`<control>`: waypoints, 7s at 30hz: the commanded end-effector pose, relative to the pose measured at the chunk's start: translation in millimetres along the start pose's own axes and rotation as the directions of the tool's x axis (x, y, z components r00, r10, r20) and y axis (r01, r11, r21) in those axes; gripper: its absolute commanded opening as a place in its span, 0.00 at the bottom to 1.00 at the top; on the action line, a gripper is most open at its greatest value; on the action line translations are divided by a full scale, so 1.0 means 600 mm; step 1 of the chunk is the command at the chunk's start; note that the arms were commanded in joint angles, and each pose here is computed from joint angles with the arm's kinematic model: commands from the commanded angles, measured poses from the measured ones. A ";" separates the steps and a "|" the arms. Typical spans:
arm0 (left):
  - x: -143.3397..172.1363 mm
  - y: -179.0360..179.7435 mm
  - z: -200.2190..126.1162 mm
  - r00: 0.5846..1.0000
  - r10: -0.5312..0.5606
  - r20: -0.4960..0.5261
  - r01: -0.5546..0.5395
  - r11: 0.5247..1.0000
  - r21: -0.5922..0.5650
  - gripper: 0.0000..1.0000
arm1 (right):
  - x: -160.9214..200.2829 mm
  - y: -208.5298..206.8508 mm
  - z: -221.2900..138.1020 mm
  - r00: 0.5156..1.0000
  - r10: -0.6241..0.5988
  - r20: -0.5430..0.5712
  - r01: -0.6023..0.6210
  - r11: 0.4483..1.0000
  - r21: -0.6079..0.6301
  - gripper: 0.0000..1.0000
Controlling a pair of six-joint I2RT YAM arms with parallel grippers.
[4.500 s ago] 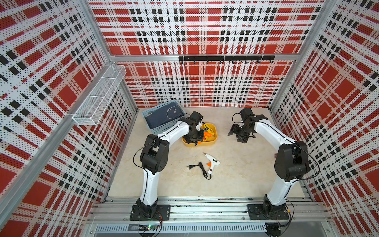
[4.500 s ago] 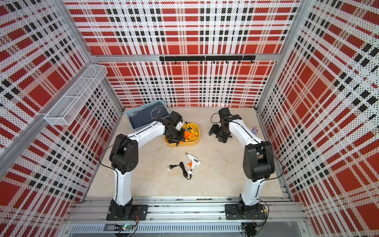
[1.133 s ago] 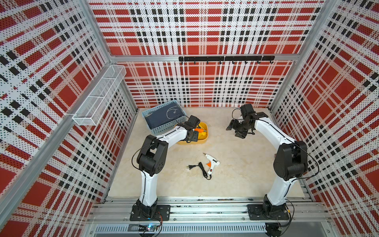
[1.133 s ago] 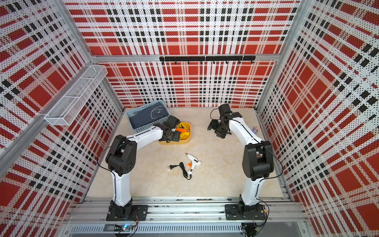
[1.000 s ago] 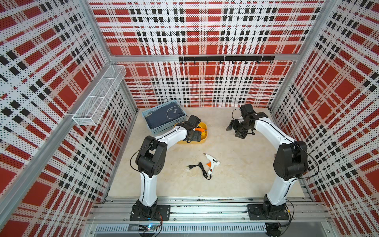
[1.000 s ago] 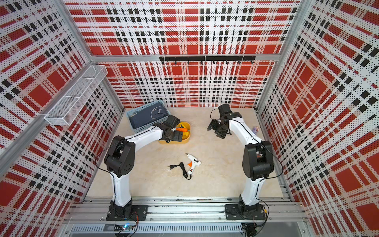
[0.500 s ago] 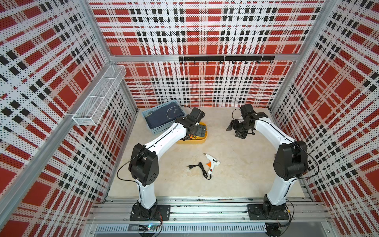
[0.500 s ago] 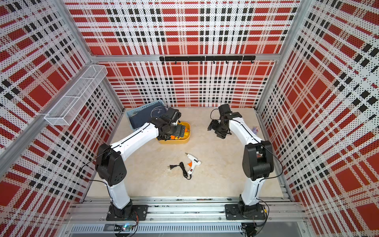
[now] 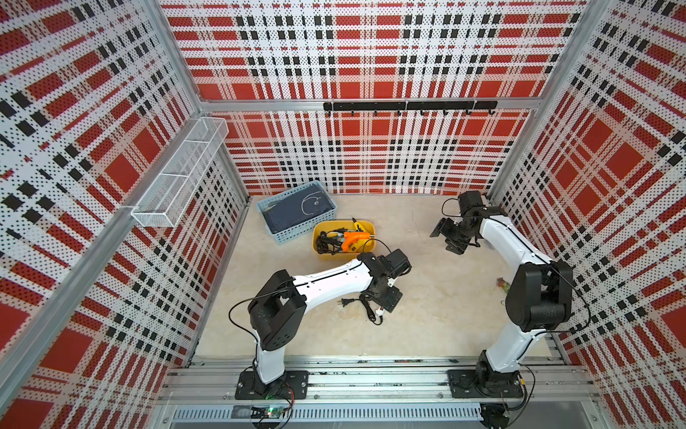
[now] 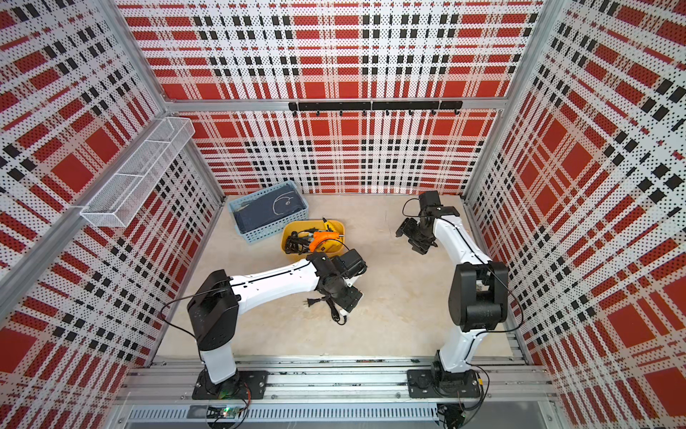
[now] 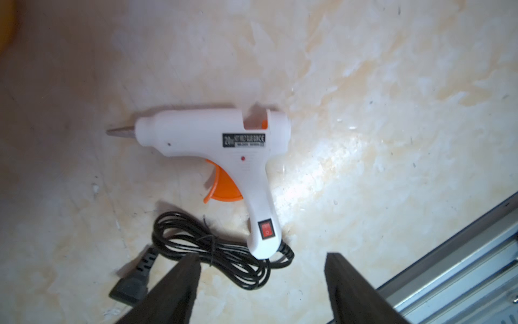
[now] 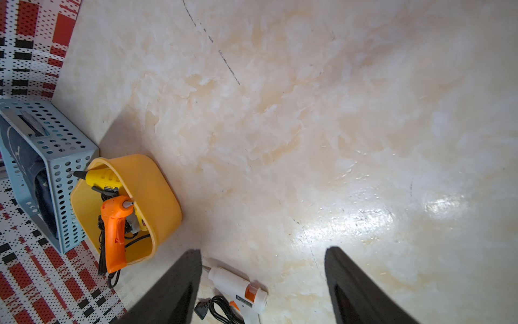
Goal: Put the hot melt glue gun into the storage box
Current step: Pick up the hot melt adhesive gun from the center of the board, then place the hot melt adhesive gun in the storage box.
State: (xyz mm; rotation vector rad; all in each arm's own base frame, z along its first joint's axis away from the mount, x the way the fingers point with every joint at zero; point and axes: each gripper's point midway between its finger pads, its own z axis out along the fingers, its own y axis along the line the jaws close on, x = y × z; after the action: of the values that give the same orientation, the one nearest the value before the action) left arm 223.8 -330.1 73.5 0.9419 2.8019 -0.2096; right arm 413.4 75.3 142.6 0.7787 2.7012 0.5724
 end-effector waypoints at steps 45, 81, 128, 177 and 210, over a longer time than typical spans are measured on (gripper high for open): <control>-0.255 0.317 -0.542 0.624 -0.196 0.757 0.463 0.873 -0.156 0.04 | 0.012 0.004 -0.013 0.999 -0.029 -0.012 0.029 0.999 -0.016 0.77; -0.286 0.468 -0.347 0.645 -0.245 0.724 0.554 0.802 -0.222 0.01 | -0.006 0.018 -0.003 1.000 -0.009 0.000 0.009 0.999 -0.033 0.77; -0.181 0.463 0.007 0.933 -0.225 0.280 0.327 0.853 -0.407 0.10 | 0.021 -0.004 -0.010 1.000 0.002 -0.004 -0.002 1.000 -0.023 0.77; -0.200 0.382 -0.158 0.827 -0.354 0.437 0.441 0.890 -0.115 0.92 | 0.020 -0.004 -0.007 1.000 0.017 -0.002 -0.017 0.999 -0.027 0.77; -0.115 0.448 -0.091 0.814 -0.446 0.372 0.536 0.823 -0.188 0.37 | 0.023 -0.001 0.001 1.000 0.017 -0.014 -0.018 0.999 -0.029 0.77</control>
State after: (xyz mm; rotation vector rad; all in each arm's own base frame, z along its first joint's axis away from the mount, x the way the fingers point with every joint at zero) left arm 430.2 -163.6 117.2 0.1395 2.6407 -0.0480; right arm 400.1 79.1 135.7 0.8094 2.7097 0.6063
